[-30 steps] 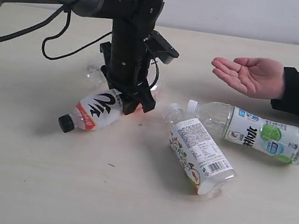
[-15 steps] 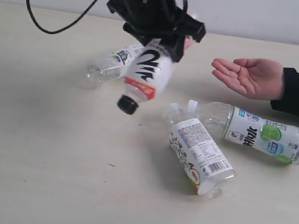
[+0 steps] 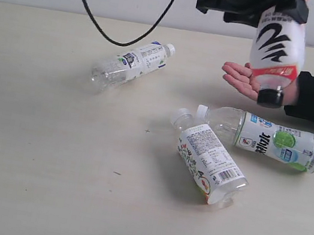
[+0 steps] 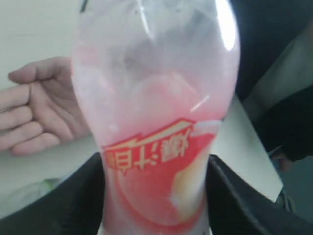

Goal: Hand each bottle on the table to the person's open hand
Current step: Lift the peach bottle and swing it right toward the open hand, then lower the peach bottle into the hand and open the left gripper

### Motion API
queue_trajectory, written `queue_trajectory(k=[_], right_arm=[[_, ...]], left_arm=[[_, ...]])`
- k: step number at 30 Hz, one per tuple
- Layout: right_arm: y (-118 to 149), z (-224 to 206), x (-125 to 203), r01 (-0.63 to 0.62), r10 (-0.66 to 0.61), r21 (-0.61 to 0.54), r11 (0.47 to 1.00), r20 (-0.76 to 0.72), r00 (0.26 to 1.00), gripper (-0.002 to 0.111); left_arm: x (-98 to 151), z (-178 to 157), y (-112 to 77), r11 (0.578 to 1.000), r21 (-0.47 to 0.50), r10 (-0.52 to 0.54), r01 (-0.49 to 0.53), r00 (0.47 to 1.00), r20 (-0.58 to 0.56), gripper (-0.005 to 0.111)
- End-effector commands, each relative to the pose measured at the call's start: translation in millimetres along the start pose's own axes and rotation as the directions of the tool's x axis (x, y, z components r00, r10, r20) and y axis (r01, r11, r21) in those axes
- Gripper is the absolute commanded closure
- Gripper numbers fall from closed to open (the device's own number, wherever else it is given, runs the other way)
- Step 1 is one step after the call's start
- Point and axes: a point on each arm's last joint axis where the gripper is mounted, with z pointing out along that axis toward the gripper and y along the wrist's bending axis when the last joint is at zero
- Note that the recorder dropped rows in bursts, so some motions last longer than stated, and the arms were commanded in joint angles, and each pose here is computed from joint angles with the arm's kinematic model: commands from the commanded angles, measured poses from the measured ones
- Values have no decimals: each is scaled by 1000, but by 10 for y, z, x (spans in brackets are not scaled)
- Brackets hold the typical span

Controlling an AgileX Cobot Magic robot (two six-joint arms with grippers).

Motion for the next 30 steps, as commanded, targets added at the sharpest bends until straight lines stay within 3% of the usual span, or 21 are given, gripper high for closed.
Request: queue_trajectory(k=[1,5,13,24,26,30], right_arm=[[-2,1,8,2,-2,4,1000,7,1000,108],[-2,1,8,2,-2,4,1000,7,1000,108],[-2,1,8,2,-2,4,1000,7,1000,108],[-2,1,8,2,-2,4,1000,7,1000,108],[-2,1,8,2,-2,4,1000,7,1000,108],[-2,1,8,2,-2,4,1000,7,1000,108]], left_arm=[[-106,177,-25,992,81,-99,95,994,39,107],[-162,440,71,980,128,-166,155,982,84,107],[-158,913,447,975,104,-217,199,953,211,107],[20,1262,979,943,66,-333,327,928,166,106],[35,1276,1052,937,61,-350,345,925,146,102],[58,1268,1121,929,56,-369,366,925,94,81]])
